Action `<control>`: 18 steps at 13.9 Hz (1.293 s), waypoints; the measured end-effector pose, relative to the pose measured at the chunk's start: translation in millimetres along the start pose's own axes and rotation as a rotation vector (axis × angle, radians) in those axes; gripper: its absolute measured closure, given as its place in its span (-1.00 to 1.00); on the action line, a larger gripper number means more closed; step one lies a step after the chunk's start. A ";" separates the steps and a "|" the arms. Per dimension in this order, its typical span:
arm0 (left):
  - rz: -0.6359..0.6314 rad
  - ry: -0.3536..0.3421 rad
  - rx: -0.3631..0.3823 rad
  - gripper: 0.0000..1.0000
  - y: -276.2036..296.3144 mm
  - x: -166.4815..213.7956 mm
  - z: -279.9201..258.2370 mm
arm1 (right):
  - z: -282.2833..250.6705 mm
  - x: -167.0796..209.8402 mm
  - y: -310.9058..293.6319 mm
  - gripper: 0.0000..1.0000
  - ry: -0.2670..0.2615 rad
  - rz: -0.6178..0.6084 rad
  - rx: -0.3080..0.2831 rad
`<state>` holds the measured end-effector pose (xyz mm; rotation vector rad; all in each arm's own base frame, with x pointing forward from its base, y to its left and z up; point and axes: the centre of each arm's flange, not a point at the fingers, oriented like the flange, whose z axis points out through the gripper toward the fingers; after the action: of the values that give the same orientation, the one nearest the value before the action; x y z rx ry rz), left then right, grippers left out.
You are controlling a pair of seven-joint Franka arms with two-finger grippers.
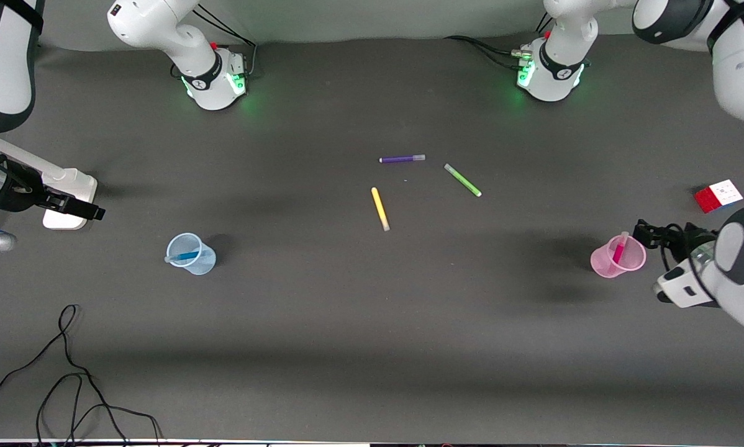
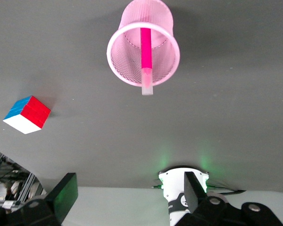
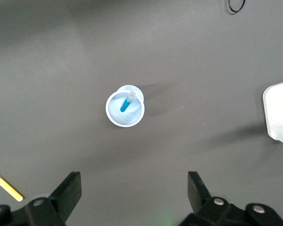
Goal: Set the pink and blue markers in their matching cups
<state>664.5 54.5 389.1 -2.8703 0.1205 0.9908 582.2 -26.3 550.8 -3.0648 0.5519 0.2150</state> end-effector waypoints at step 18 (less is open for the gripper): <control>0.003 0.586 -0.081 -1.00 65.7 -196.4 -92.6 | -41.2 -71.3 -9.8 -1.00 0.077 -0.296 0.064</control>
<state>559.8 -13.8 578.4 -3.1377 0.1296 0.1276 524.9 5.7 601.4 -3.0500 0.0992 0.0706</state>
